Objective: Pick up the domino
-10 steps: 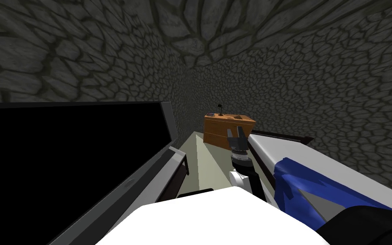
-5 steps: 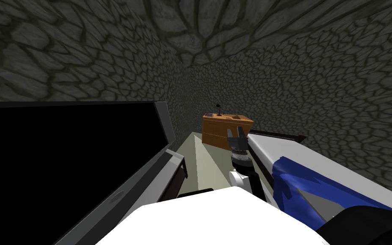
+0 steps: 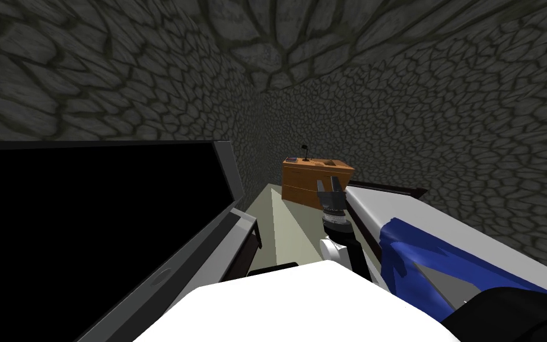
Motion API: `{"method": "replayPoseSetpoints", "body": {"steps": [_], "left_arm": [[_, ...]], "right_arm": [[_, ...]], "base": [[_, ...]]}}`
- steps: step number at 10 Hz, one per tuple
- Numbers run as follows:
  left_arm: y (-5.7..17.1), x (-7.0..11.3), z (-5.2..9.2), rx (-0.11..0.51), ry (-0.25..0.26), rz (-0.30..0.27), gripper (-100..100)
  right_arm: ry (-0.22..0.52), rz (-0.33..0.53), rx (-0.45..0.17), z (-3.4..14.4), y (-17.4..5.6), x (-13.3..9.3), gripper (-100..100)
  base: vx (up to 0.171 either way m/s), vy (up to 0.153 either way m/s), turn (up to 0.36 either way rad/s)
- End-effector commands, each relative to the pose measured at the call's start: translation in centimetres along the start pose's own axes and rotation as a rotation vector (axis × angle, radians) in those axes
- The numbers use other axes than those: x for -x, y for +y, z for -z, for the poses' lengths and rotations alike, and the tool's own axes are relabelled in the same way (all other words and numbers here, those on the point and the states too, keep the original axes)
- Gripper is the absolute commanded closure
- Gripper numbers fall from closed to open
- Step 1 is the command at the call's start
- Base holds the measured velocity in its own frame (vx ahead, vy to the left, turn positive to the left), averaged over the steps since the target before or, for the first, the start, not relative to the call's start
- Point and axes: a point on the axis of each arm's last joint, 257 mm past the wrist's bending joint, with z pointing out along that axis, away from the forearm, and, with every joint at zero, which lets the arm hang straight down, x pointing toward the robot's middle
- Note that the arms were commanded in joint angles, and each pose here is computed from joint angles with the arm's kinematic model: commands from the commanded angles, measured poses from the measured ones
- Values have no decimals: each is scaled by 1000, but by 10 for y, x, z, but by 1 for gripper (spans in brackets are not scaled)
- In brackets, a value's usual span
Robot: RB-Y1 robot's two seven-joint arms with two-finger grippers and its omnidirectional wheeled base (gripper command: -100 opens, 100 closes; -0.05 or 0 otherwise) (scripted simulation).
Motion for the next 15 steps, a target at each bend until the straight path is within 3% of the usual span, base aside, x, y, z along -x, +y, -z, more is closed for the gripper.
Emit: {"method": "replayPoseSetpoints", "body": {"steps": [1, 4, 5, 6, 10, 11, 12, 15], "left_arm": [[-5, -2, -7, 1, 0, 2, -100], [-13, -6, -18, 3, 2, 5, -100], [-12, -5, -15, 2, 2, 4, -100], [-12, -5, -15, 3, 2, 4, 100], [-12, -5, -15, 3, 2, 3, 100], [-12, -5, -15, 3, 2, 3, 0], [-7, -3, -9, 2, 0, 3, 100], [0, 0, 2, -1, 0, 1, 100]], "right_arm": [[0, 0, 0, 0, 0, 0, 0], [0, 0, 0, 0, 0, 0, 0], [0, 0, 0, 0, 0, 0, 0], [0, 0, 0, 0, 0, 0, 0], [0, 0, 0, 0, 0, 0, 0], [0, 0, 0, 0, 0, 0, 0], [0, 0, 0, 0, 0, 0, 0], [0, 0, 0, 0, 0, 0, 0]], "base": [[-13, 14, -44], [-13, 12, -32], [0, 0, 0], [0, 0, 0], [0, 0, 0], [0, 0, 0], [7, -5, 52], [13, -14, 44]]}}
